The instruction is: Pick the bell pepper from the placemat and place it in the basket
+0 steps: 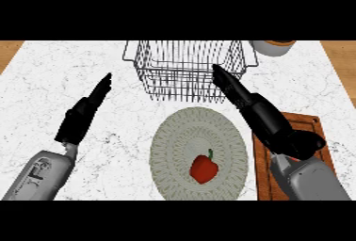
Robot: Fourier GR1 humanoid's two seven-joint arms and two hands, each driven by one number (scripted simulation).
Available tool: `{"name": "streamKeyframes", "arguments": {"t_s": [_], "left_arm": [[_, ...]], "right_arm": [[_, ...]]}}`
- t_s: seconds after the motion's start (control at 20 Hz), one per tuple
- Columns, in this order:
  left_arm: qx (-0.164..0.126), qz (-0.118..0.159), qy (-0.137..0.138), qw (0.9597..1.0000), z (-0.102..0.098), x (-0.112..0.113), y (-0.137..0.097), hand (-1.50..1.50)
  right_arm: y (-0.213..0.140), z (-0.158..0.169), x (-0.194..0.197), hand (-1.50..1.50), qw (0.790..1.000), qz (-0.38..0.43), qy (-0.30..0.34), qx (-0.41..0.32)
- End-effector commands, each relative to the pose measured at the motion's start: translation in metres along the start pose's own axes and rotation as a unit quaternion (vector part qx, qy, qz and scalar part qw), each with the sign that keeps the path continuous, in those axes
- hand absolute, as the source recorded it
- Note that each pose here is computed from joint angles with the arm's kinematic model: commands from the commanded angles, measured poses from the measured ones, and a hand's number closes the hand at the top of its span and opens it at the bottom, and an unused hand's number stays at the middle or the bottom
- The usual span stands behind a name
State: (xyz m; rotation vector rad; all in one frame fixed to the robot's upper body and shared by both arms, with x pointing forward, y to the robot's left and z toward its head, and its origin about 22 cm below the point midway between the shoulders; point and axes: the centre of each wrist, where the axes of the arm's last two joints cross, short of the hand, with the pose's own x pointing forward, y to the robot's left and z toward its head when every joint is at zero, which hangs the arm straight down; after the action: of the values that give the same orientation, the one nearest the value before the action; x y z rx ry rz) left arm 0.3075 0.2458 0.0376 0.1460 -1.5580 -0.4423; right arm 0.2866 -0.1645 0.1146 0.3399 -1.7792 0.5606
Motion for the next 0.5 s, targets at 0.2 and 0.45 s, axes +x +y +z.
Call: {"name": "streamKeyframes", "arguments": {"t_s": [0.2, 0.45], "left_arm": [[0.081, 0.109, 0.218, 0.9666, 0.060, -0.090, 0.004, 0.00], [0.054, 0.128, 0.267, 0.9535, 0.086, -0.106, -0.022, 0.00]], "right_arm": [[-0.009, -0.001, -0.008, 1.50, 0.965, -0.014, -0.023, -0.261], [0.084, -0.037, -0.030, 1.50, 0.974, 0.064, -0.007, -0.219]]}}
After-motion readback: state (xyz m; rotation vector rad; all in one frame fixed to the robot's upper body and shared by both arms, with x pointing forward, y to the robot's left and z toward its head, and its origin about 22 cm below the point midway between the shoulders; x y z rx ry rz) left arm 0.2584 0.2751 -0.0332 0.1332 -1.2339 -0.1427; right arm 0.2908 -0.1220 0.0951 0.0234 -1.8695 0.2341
